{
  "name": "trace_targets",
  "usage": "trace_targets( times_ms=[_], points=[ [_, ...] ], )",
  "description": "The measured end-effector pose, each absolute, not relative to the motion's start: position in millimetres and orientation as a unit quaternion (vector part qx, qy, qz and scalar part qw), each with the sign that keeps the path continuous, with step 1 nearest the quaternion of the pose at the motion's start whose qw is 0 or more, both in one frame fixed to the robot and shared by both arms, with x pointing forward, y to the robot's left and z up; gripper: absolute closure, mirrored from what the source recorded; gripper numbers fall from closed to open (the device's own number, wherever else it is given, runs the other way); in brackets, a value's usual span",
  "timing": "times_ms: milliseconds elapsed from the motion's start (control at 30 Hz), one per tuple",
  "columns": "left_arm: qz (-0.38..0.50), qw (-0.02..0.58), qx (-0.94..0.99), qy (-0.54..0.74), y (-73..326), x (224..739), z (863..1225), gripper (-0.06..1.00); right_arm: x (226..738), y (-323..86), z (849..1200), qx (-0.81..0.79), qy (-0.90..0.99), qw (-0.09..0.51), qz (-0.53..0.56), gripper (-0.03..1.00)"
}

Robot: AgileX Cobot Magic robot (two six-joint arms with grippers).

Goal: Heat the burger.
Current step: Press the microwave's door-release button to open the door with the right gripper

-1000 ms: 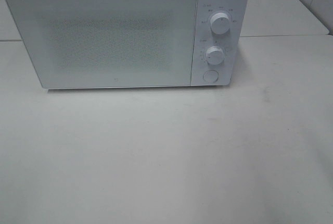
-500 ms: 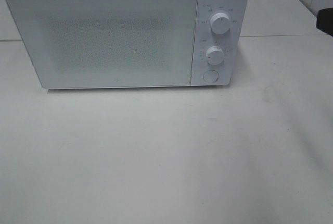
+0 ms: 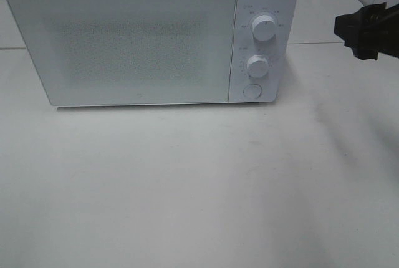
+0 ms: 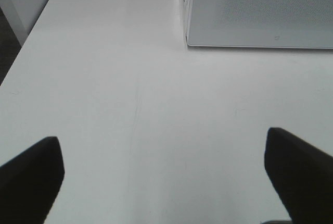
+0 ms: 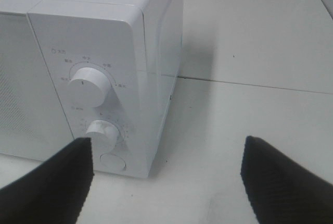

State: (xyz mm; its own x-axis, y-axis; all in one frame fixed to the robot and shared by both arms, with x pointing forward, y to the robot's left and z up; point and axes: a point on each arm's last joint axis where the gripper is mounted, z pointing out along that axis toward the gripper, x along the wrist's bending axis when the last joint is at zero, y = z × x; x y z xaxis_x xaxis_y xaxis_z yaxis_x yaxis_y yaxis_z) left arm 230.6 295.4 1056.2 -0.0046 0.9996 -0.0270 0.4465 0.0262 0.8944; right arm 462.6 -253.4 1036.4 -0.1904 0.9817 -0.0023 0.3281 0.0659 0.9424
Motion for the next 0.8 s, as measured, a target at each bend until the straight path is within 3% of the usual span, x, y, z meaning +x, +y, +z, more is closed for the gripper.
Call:
trace_targets(
  times_ms=[467, 800],
  points=[
    [0.365, 0.379, 0.595, 0.608, 295, 231, 1056, -0.05, 475, -259, 989, 0.550, 0.553, 0.409, 0.473, 0.20],
    [0.365, 0.379, 0.595, 0.608, 295, 231, 1056, -0.05, 472, -220, 959, 0.512, 0.574, 0.431, 0.472, 0.20]
  ],
)
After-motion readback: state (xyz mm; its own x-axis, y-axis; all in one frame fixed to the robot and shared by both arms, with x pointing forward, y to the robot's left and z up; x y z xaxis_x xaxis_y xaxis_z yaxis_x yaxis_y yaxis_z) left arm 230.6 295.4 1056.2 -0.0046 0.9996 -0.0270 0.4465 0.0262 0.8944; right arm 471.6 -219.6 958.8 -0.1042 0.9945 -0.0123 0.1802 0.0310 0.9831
